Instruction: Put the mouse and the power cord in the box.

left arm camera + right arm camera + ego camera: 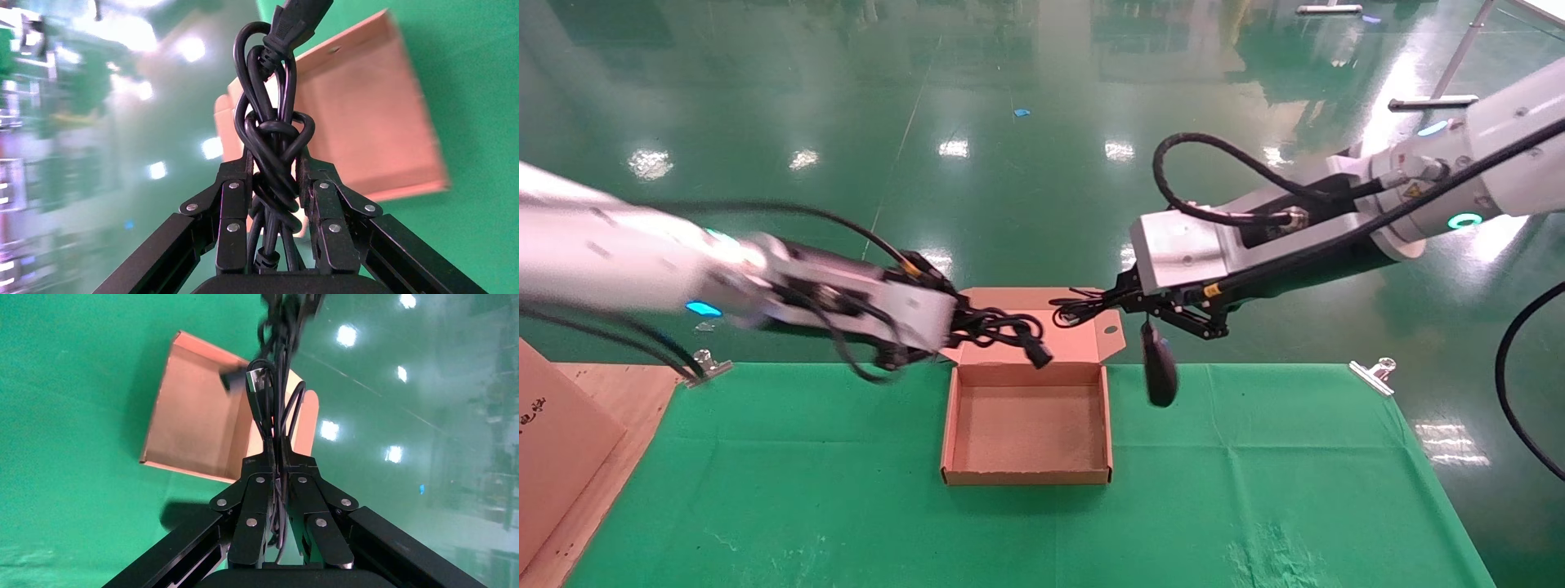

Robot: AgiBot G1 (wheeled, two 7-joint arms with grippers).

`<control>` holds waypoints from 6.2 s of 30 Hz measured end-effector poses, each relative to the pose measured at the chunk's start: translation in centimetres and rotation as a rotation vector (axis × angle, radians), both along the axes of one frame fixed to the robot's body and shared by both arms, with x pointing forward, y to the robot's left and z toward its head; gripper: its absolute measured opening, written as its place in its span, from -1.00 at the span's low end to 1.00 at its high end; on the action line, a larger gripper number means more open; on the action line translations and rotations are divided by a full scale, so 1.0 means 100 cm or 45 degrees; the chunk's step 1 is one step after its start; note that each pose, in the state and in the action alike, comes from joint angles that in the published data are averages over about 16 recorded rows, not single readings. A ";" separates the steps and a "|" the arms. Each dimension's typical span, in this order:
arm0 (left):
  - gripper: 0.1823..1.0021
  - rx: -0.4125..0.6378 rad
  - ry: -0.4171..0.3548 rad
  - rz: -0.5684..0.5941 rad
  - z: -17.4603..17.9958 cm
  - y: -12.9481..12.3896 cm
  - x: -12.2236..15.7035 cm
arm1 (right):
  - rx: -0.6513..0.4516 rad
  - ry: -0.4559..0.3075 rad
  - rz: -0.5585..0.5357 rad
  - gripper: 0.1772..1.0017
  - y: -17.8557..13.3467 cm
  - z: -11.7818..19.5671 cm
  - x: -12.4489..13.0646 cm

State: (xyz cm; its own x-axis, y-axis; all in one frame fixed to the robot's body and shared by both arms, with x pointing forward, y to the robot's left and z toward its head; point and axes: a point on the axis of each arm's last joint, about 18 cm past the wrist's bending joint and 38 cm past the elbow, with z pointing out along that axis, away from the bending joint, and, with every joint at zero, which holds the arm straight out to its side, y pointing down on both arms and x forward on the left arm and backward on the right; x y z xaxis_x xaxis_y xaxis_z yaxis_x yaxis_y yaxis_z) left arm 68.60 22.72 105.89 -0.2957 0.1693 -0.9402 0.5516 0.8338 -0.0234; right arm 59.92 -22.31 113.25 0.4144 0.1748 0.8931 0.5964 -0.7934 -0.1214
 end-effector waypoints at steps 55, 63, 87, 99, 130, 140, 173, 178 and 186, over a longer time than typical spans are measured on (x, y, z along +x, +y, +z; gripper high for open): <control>-0.06 -0.252 -0.025 0.129 -0.148 -0.068 0.079 | 0.031 0.043 0.007 -0.96 -0.028 -0.036 0.016; 0.38 -0.416 -0.006 0.052 -0.112 -0.007 0.053 | 0.004 0.050 0.036 -0.96 0.006 -0.042 0.029; 0.99 -0.625 0.015 0.116 -0.117 0.137 -0.006 | -0.157 0.039 0.010 -0.96 0.087 -0.105 0.105; 1.00 -0.714 0.028 0.104 -0.117 0.142 0.003 | -0.171 -0.037 -0.071 -0.96 0.082 -0.142 0.134; 1.00 -0.738 0.029 0.087 -0.116 0.143 0.006 | -0.116 -0.171 -0.100 -0.68 0.099 -0.172 0.150; 1.00 -0.803 0.065 0.032 -0.111 0.137 -0.003 | -0.015 -0.088 -0.088 -0.17 0.091 -0.178 0.143; 1.00 -1.131 0.478 -0.429 -0.073 0.094 -0.110 | 0.858 0.526 0.161 0.98 -0.002 -0.181 0.026; 1.00 -1.139 0.557 -0.488 -0.070 0.089 -0.130 | 0.938 0.581 0.222 1.00 -0.020 -0.173 0.000; 1.00 -1.128 0.690 -0.567 -0.066 0.082 -0.163 | 1.024 0.653 0.327 1.00 -0.046 -0.160 -0.046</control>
